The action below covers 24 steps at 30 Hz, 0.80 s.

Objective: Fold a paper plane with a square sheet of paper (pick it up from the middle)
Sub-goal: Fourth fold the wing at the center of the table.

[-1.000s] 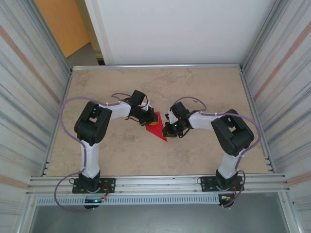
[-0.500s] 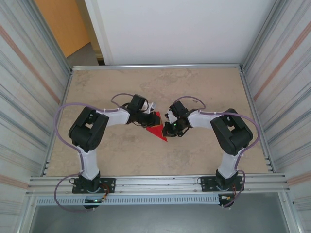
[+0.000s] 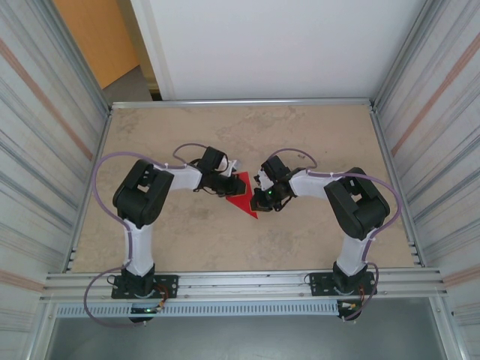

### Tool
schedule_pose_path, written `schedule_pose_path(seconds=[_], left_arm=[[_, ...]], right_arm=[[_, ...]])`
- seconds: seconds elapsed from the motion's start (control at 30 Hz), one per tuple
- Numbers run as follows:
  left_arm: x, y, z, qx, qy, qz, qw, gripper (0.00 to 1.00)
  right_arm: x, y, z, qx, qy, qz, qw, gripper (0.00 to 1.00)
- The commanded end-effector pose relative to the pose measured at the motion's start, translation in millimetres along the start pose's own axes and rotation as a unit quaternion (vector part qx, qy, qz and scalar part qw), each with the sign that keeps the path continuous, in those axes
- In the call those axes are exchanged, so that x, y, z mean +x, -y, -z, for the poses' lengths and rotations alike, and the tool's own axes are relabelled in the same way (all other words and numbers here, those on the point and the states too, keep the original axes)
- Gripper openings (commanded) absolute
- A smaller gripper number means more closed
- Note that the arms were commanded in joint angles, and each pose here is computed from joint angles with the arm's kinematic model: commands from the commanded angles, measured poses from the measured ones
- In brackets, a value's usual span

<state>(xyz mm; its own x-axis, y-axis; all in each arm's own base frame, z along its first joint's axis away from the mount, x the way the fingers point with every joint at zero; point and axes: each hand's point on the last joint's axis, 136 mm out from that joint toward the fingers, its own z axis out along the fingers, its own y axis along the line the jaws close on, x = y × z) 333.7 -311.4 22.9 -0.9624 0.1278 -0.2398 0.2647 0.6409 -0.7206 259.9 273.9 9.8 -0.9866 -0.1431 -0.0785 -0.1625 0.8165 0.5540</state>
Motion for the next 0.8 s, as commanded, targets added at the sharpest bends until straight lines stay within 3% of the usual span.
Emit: schedule_pose_path(seconds=[0.0, 0.57, 0.77], left_arm=[[-18.0, -46.9, 7.1, -0.063, 0.02, -0.002, 0.998, 0.11], [-74.8, -124.5, 46.5, -0.109, 0.073, 0.06, 0.99, 0.11], [-95.1, -131.8, 57.3, -0.11, 0.09, 0.069, 0.987, 0.11]], right_arm=[[62.9, 86.7, -17.2, 0.165, -0.09, -0.074, 0.979, 0.08], [57.4, 88.8, -13.8, 0.156, -0.08, -0.093, 0.98, 0.08], [49.5, 78.0, -12.5, 0.135, -0.069, -0.089, 0.984, 0.09]])
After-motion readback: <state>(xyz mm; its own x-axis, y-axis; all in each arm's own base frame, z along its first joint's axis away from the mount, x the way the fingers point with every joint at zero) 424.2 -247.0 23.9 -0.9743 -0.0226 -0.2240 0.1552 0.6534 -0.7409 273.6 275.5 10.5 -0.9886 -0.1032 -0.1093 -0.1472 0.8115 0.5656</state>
